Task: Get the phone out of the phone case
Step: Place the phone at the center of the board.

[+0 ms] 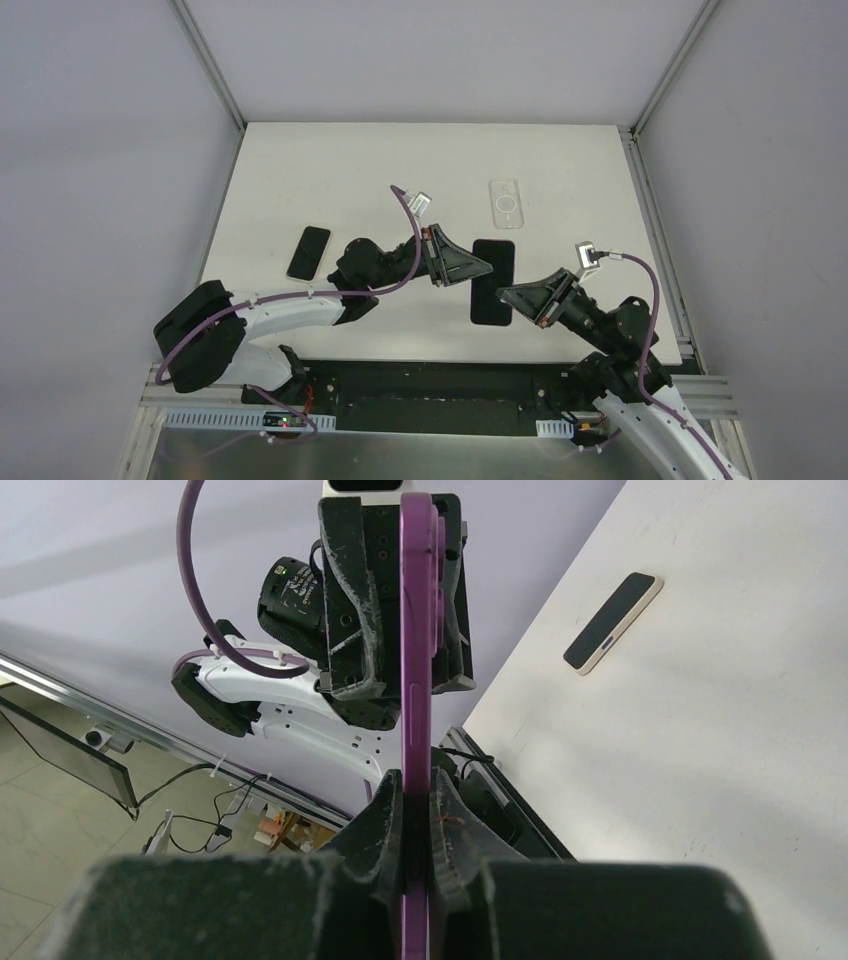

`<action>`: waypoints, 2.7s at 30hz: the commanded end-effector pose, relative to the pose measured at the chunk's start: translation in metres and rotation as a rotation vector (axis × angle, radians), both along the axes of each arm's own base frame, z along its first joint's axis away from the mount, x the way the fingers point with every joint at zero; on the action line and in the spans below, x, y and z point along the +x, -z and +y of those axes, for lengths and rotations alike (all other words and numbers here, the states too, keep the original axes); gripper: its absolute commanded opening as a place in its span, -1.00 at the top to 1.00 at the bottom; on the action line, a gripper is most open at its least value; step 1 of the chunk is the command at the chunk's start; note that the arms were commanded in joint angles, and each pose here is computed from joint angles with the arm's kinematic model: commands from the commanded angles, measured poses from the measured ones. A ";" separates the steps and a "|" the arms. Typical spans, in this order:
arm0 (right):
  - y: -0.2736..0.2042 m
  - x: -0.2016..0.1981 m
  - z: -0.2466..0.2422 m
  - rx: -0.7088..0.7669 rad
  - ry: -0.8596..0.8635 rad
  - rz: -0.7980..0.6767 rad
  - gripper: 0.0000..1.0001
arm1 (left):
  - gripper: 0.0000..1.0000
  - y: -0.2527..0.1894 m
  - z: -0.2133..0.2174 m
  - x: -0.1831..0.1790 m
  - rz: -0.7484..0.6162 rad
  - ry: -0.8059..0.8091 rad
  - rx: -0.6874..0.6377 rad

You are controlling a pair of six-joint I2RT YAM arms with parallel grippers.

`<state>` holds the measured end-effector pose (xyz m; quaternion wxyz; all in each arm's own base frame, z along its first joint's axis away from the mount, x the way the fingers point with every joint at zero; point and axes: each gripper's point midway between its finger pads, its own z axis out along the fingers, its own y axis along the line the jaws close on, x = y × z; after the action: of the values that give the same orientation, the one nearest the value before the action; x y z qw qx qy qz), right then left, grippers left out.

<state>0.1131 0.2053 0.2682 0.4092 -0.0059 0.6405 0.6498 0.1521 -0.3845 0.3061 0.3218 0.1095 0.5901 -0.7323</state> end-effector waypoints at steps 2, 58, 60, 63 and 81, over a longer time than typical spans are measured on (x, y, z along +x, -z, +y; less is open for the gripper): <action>-0.026 -0.002 -0.003 0.066 0.007 -0.072 1.00 | 0.57 -0.034 0.000 -0.012 -0.069 0.047 -0.090; 0.120 0.051 -0.074 -0.551 0.503 0.403 -0.95 | 1.00 0.150 0.123 0.261 0.335 -0.431 0.892; 0.124 0.052 -0.072 -0.567 0.494 0.414 -0.94 | 1.00 0.150 0.120 0.277 0.343 -0.426 0.867; 0.129 0.053 -0.065 -0.587 0.461 0.418 -0.95 | 1.00 0.151 0.113 0.292 0.346 -0.381 0.811; 0.137 0.060 -0.053 -0.595 0.430 0.446 -0.94 | 1.00 0.186 0.111 0.329 0.448 -0.383 0.760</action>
<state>0.1695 0.1488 0.1205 0.3535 0.1571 0.8695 0.3071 0.4631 -0.2621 0.0832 0.2223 -0.0657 0.9052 -0.3562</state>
